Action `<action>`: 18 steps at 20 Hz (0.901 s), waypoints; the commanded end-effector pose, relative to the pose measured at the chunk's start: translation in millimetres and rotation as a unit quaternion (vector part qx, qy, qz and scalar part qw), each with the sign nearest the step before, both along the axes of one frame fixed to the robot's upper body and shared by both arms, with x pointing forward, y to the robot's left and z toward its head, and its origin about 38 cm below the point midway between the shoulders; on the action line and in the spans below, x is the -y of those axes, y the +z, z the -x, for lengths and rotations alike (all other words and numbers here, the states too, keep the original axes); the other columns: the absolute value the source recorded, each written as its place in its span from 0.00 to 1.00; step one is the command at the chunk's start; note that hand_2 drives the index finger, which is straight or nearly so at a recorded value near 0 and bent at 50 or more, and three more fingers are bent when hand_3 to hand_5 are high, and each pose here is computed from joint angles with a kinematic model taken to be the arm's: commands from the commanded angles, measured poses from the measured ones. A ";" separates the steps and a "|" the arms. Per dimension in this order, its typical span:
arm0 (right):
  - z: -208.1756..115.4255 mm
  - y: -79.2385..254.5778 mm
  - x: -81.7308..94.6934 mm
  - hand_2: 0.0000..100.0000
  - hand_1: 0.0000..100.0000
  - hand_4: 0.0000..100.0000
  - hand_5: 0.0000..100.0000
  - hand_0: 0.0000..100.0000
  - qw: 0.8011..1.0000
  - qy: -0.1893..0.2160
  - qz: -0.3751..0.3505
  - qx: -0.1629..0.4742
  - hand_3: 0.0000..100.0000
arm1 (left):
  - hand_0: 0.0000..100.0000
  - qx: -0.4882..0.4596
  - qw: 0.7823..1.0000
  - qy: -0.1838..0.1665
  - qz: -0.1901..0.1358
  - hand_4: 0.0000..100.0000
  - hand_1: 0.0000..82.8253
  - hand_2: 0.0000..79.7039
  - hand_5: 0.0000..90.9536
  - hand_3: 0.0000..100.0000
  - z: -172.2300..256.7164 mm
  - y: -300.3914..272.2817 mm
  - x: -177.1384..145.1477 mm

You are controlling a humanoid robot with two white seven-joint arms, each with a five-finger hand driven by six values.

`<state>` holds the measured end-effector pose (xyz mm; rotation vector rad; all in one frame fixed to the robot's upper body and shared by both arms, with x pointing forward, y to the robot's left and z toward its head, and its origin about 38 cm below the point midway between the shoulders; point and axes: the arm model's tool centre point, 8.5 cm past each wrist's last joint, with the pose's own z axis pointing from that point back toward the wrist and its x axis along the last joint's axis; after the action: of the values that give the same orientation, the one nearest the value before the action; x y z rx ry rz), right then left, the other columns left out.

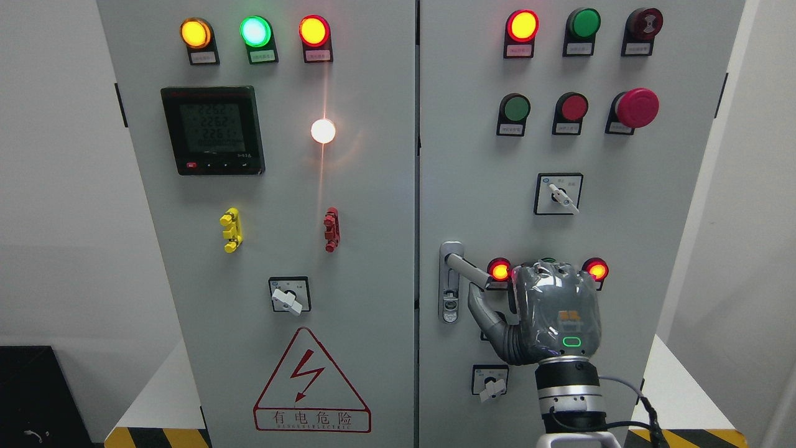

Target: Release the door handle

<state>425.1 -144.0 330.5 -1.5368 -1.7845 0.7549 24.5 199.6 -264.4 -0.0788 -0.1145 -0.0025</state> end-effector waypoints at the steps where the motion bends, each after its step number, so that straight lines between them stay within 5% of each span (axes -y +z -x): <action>1: 0.2 1.2 2.0 0.94 0.20 0.92 0.98 0.46 1.000 -0.002 -0.002 0.002 1.00 | 0.12 -0.009 1.000 0.001 0.000 0.00 0.67 0.00 0.00 0.00 11.7 -0.3 0.0; 18: -0.7 3.0 6.1 0.93 0.20 0.91 0.98 0.45 1.000 -0.008 -0.003 0.005 1.00 | 0.12 -0.009 1.000 0.001 0.000 0.00 0.67 0.00 0.00 0.00 11.7 -0.3 0.0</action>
<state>425.5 -147.7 332.9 -1.5458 -1.7824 0.7399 24.5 199.6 -264.4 -0.0788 -0.1146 -0.0025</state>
